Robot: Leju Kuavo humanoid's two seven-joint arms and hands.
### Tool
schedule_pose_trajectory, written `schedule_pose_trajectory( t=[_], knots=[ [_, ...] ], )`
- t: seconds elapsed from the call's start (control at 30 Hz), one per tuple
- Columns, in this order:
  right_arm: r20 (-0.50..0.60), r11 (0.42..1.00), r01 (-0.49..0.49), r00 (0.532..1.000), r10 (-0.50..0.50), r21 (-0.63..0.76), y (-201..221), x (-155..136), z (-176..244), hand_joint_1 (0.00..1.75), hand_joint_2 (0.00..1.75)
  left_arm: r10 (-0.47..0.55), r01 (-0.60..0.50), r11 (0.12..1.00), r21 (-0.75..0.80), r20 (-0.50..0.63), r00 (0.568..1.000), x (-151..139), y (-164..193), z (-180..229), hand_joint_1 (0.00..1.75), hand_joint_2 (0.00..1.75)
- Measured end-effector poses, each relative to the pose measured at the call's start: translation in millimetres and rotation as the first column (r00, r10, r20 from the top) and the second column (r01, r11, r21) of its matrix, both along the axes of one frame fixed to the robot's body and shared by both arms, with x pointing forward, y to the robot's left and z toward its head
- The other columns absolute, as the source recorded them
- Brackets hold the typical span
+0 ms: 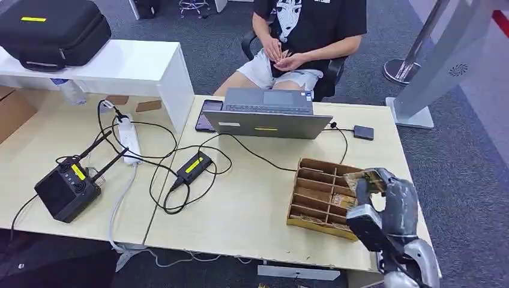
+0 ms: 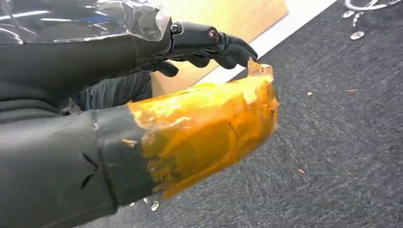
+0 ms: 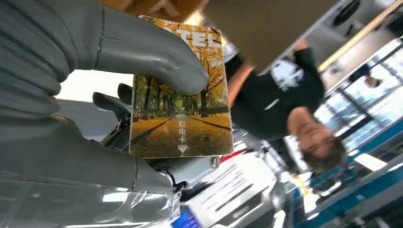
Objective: Pass the card to the sensor for recognition and then transmit it.
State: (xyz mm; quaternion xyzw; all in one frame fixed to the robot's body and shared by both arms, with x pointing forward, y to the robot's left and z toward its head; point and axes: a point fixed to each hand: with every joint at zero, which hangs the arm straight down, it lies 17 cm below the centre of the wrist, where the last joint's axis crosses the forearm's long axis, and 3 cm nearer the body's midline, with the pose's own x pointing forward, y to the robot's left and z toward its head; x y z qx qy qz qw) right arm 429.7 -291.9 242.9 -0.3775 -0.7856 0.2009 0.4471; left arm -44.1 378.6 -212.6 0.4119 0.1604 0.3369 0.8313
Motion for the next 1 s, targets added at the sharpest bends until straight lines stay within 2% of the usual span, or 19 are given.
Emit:
schedule_pose_trajectory(
  t=[0.17, 0.37, 0.53, 0.8, 0.87, 0.9, 0.93, 0.97, 1.0],
  knots=[
    [-0.038, 0.991, -0.130, 0.991, 0.131, 0.021, 63, 67, 38, 1.75, 1.75, -0.050, 0.050, 0.999, 0.018, 0.008, 0.999, 6, 6, 1, 0.00, 0.00],
    [-0.058, 0.985, -0.170, 0.984, 0.170, 0.012, 125, 129, 94, 1.75, 1.75, -0.110, 0.109, 0.993, 0.035, 0.011, 0.994, 13, 12, 2, 0.00, 0.00],
    [-0.091, 0.984, -0.180, 0.980, 0.178, -0.006, 157, 159, 124, 1.75, 1.75, -0.143, 0.143, 0.989, 0.042, 0.010, 0.990, 17, 16, 3, 0.00, 0.00],
    [-0.167, 0.981, -0.188, 0.970, 0.177, -0.050, 183, 181, 123, 1.75, 1.75, -0.162, 0.161, 0.986, 0.042, 0.008, 0.987, 19, 16, 3, 0.00, 0.00],
    [-0.186, 0.980, -0.189, 0.967, 0.175, -0.062, 187, 184, 118, 1.34, 1.75, -0.165, 0.165, 0.985, 0.042, 0.007, 0.986, 19, 16, 3, 0.00, 0.00],
    [-0.191, 0.979, -0.190, 0.966, 0.174, -0.068, 189, 185, 116, 1.34, 1.75, -0.166, 0.166, 0.985, 0.042, 0.007, 0.986, 19, 16, 3, 0.00, 0.00],
    [-0.202, 0.978, -0.194, 0.963, 0.176, -0.072, 191, 186, 112, 0.16, 1.75, -0.166, 0.166, 0.985, 0.042, 0.007, 0.986, 19, 16, 3, 0.00, 0.00],
    [-0.213, 0.976, -0.206, 0.959, 0.188, -0.066, 195, 186, 107, 0.00, 1.75, -0.166, 0.166, 0.985, 0.042, 0.007, 0.986, 20, 16, 3, 0.00, 0.00],
    [-0.220, 0.974, -0.221, 0.954, 0.204, -0.054, 198, 186, 104, 0.00, 1.75, -0.166, 0.165, 0.985, 0.042, 0.007, 0.986, 19, 16, 3, 0.00, 0.00]
  ],
)
